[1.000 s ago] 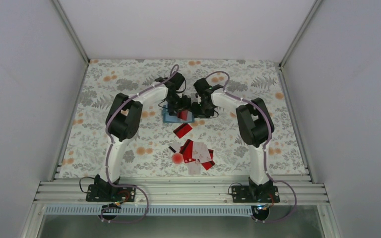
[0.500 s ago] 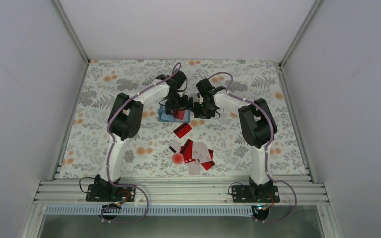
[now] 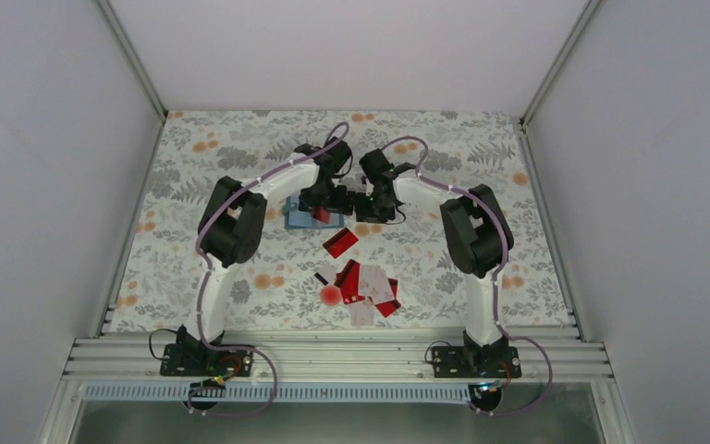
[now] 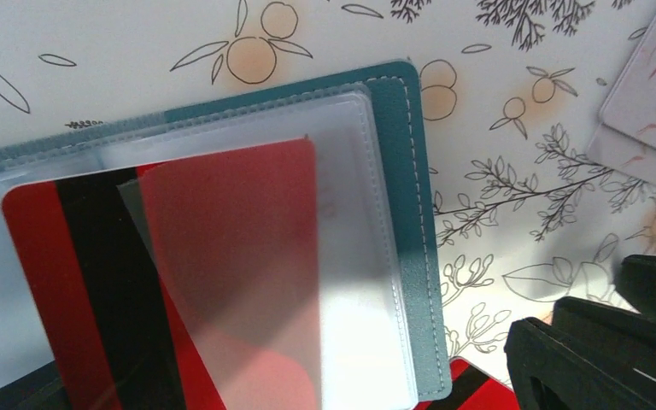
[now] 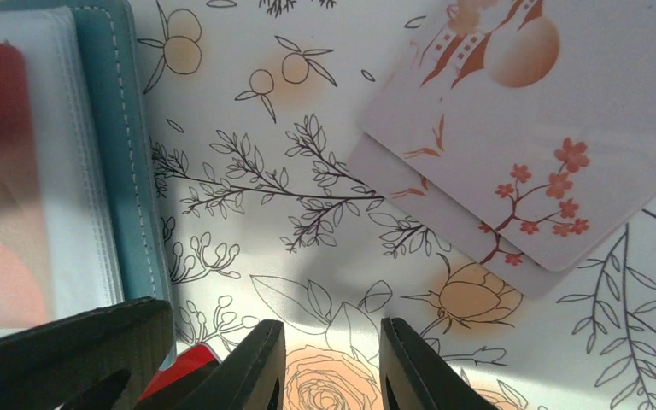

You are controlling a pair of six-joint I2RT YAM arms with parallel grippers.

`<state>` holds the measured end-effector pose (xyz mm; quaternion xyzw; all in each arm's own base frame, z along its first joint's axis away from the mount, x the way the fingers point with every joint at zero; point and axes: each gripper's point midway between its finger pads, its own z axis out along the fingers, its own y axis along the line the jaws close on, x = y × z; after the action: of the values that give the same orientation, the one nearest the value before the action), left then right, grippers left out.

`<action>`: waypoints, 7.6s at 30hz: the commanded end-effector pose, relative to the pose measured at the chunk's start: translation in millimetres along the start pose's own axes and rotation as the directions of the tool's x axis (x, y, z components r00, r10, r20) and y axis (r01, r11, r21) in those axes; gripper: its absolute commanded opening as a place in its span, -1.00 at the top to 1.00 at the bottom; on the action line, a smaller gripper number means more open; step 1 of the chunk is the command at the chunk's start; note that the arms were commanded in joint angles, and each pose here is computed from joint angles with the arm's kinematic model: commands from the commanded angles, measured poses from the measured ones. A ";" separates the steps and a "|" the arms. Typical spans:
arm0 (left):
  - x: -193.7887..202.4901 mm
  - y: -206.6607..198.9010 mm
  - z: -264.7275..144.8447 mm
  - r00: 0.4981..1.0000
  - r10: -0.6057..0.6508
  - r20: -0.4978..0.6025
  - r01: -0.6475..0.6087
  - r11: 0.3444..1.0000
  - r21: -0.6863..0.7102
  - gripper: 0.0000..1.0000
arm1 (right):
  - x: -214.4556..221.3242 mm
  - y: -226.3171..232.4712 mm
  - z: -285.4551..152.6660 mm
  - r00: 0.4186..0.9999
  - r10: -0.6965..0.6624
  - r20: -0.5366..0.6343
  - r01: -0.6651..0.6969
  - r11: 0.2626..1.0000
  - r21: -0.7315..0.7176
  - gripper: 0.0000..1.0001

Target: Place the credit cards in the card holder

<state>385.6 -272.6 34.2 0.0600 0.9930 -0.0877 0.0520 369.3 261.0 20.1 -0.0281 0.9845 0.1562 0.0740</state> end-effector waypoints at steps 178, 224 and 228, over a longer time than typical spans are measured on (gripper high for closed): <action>180.8 -121.7 0.9 0.991 -0.005 -0.136 -0.013 0.991 -0.133 -0.72 | 85.3 -83.2 -213.2 0.920 0.208 0.331 -0.238 0.970 0.052 -0.96; 194.5 -105.9 31.1 0.985 -0.023 -0.172 -0.013 0.979 -0.203 -0.63 | 43.9 -109.6 -236.4 0.873 0.272 0.404 -0.337 0.937 0.097 -0.98; 204.8 -98.5 39.0 0.978 -0.042 -0.203 0.002 0.981 -0.196 -0.45 | 43.8 -110.4 -236.9 0.874 0.268 0.406 -0.334 0.937 0.100 -0.98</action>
<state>195.5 -373.3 15.4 0.0576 0.9983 -0.0093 0.0046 302.9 84.7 195.0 0.1618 0.9561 0.0832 0.2299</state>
